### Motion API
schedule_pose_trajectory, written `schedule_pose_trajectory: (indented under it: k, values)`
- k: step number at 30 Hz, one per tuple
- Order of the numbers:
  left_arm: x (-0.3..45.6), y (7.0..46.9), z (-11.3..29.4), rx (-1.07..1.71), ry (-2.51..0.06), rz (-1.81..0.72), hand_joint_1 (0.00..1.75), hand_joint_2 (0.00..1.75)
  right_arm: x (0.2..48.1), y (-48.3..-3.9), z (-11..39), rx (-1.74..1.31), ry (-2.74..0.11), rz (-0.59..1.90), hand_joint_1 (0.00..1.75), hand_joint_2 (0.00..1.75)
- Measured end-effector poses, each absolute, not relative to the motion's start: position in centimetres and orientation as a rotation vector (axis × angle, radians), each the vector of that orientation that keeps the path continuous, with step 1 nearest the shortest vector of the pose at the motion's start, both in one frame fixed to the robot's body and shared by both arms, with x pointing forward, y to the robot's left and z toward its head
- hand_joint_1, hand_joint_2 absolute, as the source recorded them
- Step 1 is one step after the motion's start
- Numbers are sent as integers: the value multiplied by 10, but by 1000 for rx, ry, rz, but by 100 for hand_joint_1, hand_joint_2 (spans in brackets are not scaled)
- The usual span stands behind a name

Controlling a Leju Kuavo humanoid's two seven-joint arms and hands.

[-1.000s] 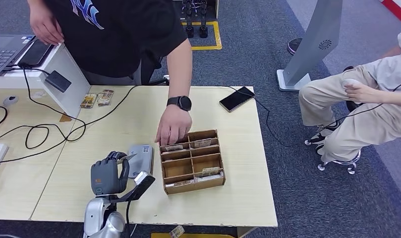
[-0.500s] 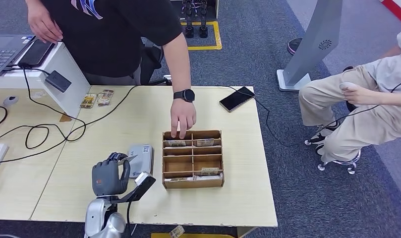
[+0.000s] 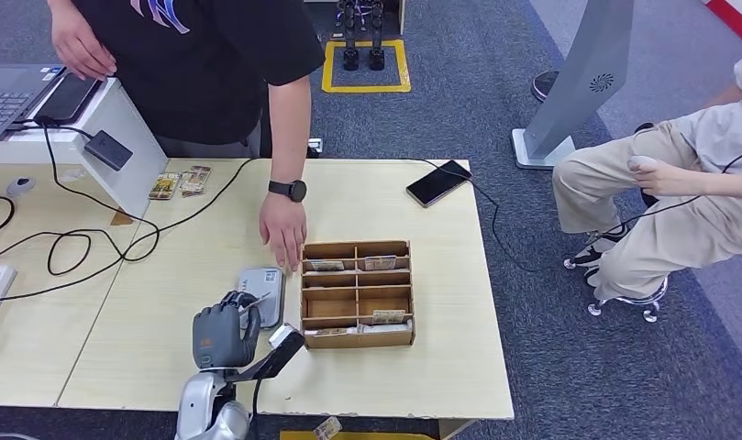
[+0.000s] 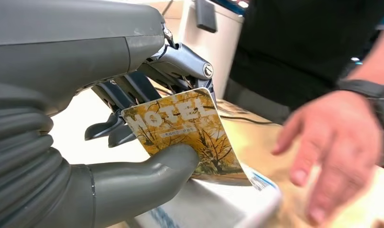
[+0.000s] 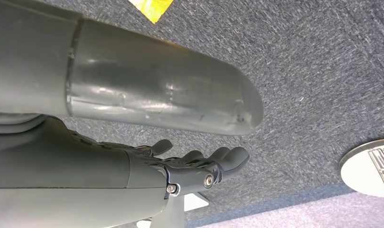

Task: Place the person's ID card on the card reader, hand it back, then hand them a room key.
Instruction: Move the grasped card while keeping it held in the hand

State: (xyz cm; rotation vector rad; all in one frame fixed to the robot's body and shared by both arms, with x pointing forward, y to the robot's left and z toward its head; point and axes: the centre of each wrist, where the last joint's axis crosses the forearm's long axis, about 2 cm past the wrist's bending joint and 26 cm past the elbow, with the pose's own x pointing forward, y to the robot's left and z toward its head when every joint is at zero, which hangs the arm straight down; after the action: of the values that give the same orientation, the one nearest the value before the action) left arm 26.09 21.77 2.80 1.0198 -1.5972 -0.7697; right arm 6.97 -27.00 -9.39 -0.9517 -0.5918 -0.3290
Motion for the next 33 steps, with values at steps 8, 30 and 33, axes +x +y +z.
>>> schedule_pose_trajectory:
  k: [8,30,33]
  values:
    - [257,209,18,950,-1573,-842,175,175,70,-272,-94,-951,-594,-321,0,0]
    - [255,206,14,888,-1565,-767,175,175,70,-272,-94,-948,-599,-312,0,0]
    - [255,205,15,847,-1604,-668,175,175,70,-272,-94,-948,-601,-308,0,0]
